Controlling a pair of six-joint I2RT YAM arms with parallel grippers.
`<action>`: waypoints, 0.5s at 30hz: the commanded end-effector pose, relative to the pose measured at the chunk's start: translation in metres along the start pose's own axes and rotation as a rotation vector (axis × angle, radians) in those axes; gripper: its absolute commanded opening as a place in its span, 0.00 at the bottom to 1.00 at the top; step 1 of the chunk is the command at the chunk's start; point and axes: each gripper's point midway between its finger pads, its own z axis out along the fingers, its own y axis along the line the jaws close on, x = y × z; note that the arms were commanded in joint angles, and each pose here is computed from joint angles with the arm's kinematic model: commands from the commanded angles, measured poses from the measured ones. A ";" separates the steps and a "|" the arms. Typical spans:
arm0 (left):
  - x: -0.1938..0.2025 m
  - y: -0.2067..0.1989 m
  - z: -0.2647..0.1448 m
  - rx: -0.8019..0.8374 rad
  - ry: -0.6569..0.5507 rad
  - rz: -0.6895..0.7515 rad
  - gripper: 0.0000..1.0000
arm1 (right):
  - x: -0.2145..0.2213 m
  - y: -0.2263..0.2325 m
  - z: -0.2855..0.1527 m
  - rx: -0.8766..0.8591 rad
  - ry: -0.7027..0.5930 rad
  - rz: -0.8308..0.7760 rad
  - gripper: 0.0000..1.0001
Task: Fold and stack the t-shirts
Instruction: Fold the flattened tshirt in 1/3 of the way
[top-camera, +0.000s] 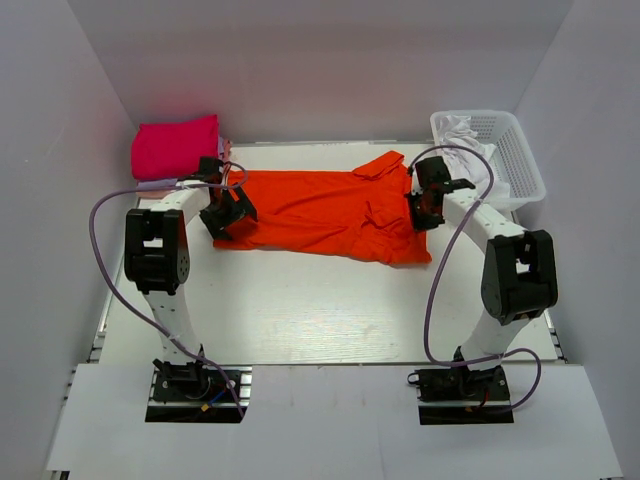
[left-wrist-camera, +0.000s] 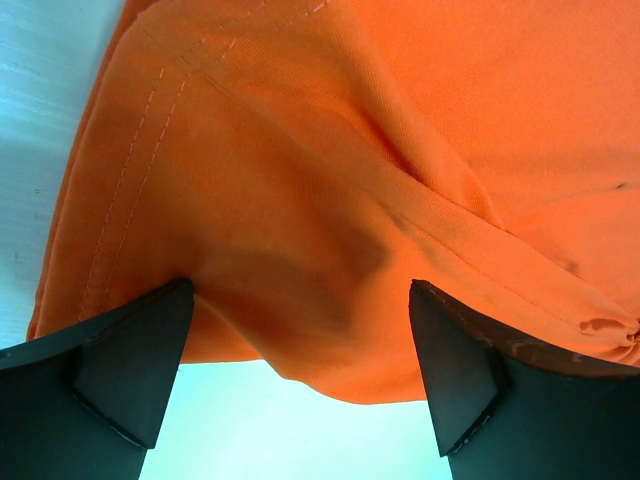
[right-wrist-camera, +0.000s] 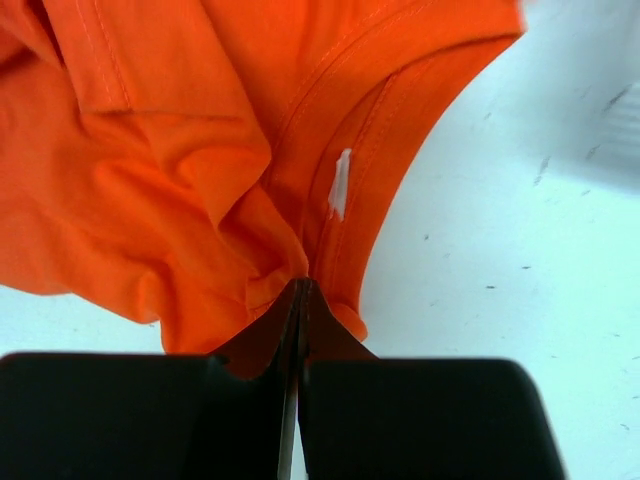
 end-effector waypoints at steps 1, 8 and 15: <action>0.015 0.029 0.001 -0.112 0.031 0.009 1.00 | -0.041 -0.016 -0.017 0.053 -0.117 0.016 0.00; 0.021 0.046 0.003 -0.164 0.043 -0.002 1.00 | -0.005 -0.043 0.005 0.134 0.017 0.077 0.00; 0.031 0.057 0.005 -0.187 0.073 -0.013 1.00 | 0.009 -0.048 0.032 0.148 0.043 0.092 0.00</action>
